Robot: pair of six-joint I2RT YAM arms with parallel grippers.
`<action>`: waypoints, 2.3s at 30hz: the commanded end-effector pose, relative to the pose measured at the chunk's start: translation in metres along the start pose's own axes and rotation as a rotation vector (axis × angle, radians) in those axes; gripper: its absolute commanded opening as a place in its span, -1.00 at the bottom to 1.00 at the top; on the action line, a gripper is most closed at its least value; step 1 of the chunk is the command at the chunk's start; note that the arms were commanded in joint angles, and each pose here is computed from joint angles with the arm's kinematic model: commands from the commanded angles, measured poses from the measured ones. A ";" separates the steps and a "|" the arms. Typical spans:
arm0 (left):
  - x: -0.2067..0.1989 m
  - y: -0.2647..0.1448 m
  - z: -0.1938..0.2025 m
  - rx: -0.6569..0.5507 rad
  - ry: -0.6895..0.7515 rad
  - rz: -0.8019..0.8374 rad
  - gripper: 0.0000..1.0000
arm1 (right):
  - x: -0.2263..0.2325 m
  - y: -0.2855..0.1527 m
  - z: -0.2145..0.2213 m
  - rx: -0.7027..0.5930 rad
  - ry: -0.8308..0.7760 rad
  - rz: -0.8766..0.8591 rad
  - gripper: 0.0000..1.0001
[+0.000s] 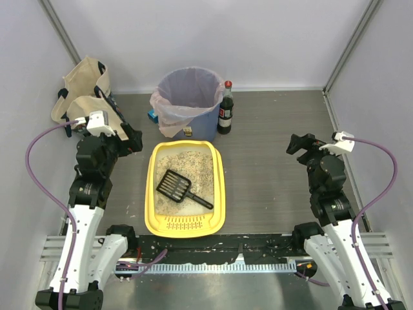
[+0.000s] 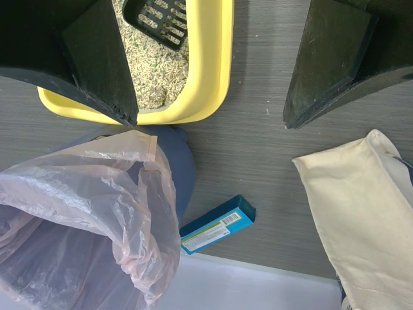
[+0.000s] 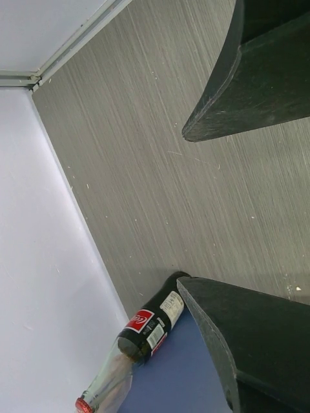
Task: Clean the litter box
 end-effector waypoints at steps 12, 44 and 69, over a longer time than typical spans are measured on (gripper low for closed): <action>-0.003 -0.009 -0.024 -0.101 -0.013 -0.007 0.99 | 0.025 0.000 -0.024 0.017 0.020 -0.119 0.78; 0.004 0.005 -0.002 -0.021 0.040 -0.021 0.99 | 0.322 -0.105 0.120 0.433 -0.478 -0.950 0.49; -0.006 0.008 0.004 0.012 0.048 0.053 0.99 | 0.279 -0.133 0.272 0.786 -0.896 -0.961 0.29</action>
Point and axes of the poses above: each gripper's point midway between its finger pads, its own y axis out along the fingers, its own x axis along the line the jaws close on, z = x × y, the point moved 4 cm from there along -y, back along the fingers, and after that the axes turned 7 degrees about -y, right-handed, at the moved point
